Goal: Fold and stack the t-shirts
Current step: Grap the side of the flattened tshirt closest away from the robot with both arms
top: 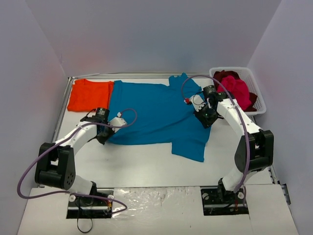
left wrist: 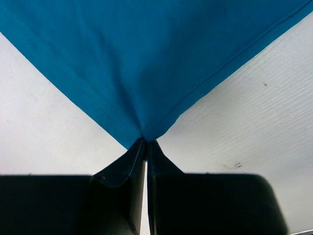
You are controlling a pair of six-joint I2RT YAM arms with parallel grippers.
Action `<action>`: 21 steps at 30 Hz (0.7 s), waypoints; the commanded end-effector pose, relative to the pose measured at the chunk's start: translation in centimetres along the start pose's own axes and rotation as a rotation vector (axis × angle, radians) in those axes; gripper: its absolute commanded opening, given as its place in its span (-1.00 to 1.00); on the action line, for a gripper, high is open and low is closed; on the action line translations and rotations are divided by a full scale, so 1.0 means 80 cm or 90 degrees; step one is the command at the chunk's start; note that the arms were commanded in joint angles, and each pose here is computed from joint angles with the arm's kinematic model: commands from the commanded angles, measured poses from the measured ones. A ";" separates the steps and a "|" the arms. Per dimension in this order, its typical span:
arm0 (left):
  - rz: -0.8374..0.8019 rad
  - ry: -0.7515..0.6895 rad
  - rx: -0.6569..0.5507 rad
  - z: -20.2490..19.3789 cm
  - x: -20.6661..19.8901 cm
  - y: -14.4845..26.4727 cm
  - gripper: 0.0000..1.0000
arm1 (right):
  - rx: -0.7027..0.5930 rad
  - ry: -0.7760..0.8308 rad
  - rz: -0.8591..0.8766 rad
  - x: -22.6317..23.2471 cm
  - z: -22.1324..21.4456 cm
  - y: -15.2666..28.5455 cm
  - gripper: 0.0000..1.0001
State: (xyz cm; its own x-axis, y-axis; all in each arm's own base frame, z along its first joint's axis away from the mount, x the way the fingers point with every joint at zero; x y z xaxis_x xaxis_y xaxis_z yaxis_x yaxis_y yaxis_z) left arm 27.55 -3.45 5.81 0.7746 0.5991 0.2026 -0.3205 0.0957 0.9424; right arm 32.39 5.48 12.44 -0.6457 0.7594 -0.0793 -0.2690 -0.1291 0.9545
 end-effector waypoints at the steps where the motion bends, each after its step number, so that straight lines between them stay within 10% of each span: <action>1: -0.029 0.025 -0.015 0.000 -0.008 -0.003 -0.95 | 0.089 0.066 0.031 0.038 -0.055 0.003 -0.61; 21: -0.026 0.039 -0.008 -0.011 -0.007 -0.008 -0.95 | 0.228 0.266 -0.004 0.143 -0.120 -0.017 -0.42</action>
State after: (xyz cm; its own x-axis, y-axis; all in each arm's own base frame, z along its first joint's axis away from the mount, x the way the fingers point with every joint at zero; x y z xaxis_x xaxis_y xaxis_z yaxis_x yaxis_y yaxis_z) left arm 27.14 -3.48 4.95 0.7624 0.6292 0.1511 -0.3010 0.1382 0.9436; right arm 19.06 9.88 7.76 -0.8962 0.4333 -0.0957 -0.0827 0.0488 0.9954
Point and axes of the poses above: each gripper's point midway between its finger pads, its own y axis back along the fingers, its own x axis along the line the jaws close on, z = x × y, the point moved 1 cm from there along y, back along the fingers, and after that the axes turned 4 degrees about -y, right-handed, at the moved point
